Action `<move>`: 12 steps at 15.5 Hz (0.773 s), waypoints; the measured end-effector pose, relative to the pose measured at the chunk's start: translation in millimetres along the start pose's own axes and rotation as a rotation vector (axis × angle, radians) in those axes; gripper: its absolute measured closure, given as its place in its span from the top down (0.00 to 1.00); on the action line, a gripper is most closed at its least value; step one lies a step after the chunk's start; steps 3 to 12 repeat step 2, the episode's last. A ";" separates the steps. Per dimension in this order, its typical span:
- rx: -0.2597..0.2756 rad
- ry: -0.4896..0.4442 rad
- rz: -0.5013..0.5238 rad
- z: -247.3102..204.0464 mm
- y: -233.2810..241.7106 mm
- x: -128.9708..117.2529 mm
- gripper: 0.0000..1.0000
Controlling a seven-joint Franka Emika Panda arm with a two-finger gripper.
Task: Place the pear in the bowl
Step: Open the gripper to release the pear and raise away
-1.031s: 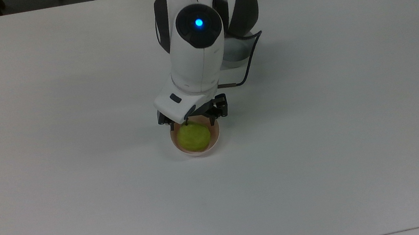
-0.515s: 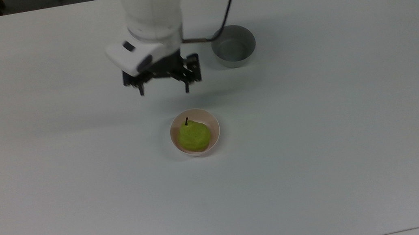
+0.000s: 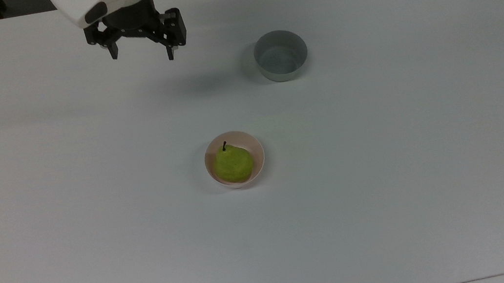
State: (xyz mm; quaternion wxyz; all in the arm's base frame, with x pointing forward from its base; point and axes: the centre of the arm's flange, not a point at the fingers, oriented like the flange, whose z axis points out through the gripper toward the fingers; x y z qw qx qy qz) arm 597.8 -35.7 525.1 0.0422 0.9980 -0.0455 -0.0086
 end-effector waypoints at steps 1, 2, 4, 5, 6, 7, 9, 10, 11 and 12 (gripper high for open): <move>0.001 0.000 0.005 -1.9 4.6 -3.4 1.00; 0.002 -0.002 0.009 -3.4 9.2 -6.0 1.00; 0.002 -0.002 0.009 -3.4 9.2 -6.0 1.00; 0.002 -0.002 0.009 -3.4 9.2 -6.0 1.00; 0.002 -0.002 0.009 -3.4 9.2 -6.0 1.00; 0.002 -0.002 0.009 -3.4 9.2 -6.0 1.00; 0.002 -0.002 0.009 -3.4 9.2 -6.0 1.00; 0.002 -0.002 0.009 -3.4 9.2 -6.0 1.00; 0.002 -0.002 0.009 -3.4 9.2 -6.0 1.00; 0.002 -0.002 0.009 -3.4 9.2 -6.0 1.00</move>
